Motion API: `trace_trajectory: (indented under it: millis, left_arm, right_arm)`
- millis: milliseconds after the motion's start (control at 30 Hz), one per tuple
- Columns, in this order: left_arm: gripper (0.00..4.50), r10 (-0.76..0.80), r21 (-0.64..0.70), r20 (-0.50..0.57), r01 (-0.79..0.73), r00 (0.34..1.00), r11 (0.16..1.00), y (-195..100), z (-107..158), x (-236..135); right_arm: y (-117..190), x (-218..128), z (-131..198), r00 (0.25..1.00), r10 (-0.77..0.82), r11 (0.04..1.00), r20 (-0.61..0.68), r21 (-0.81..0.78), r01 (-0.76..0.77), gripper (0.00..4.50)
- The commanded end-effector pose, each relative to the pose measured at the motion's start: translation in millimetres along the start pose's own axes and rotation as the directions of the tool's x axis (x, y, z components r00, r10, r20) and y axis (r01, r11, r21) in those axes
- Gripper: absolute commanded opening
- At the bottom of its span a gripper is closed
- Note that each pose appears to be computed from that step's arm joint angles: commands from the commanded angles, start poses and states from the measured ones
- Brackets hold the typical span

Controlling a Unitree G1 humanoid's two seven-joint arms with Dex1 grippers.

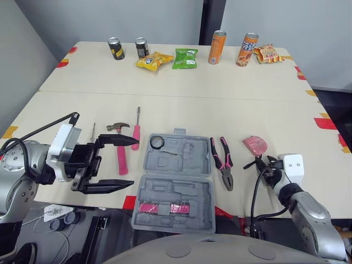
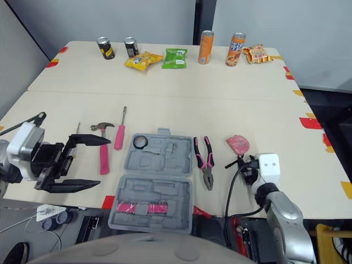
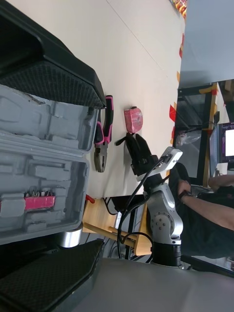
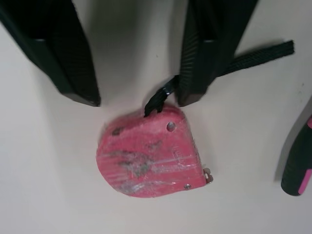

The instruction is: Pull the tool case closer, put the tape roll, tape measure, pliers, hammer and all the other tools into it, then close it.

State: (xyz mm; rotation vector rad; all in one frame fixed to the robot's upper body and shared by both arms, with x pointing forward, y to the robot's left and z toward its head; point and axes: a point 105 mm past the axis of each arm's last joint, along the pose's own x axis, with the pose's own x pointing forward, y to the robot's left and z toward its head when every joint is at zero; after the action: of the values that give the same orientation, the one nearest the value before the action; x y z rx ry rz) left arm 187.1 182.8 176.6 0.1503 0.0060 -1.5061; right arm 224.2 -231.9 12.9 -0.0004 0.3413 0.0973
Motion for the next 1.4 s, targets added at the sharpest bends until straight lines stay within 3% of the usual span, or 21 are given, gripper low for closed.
trace_trajectory:
  millis: [33,133,433,967,1000,1400]
  left_arm:
    - [4.5,-0.03,0.047,0.008,0.03,1.0,0.998,-3.3,11.4,3.0]
    - [4.5,-0.043,0.054,0.011,0.042,0.999,0.998,-4.1,13.7,4.0]
    - [4.5,-0.053,0.058,-0.003,0.053,0.999,0.997,-6.5,11.3,-0.2]
    - [4.5,-0.059,0.053,-0.004,0.06,0.998,0.997,-4.9,10.6,-2.2]
    - [4.5,-0.058,0.053,-0.005,0.058,0.998,0.997,-4.7,10.4,-2.6]
    - [4.5,-0.055,0.047,-0.003,0.055,0.998,0.997,-4.7,7.6,-2.9]
  right_arm:
    - [5.6,-0.8,-2.5,0.999,0.028,0.999,-0.015,-0.019,-0.029,0.92]
    - [8.1,-0.8,-2.1,0.998,0.053,0.998,-0.017,-0.042,-0.054,0.02]
    - [38.2,-24.6,-9.9,0.956,0.284,0.954,-0.077,-0.076,-0.289,0.02]
    - [52.1,-54.9,-22.1,0.918,0.368,0.924,-0.151,-0.055,-0.379,0.02]
    - [51.5,-55.6,-23.0,0.918,0.365,0.925,-0.154,-0.056,-0.377,0.57]
    - [44.8,-59.0,-33.3,0.92,0.35,0.93,-0.174,-0.058,-0.364,4.47]
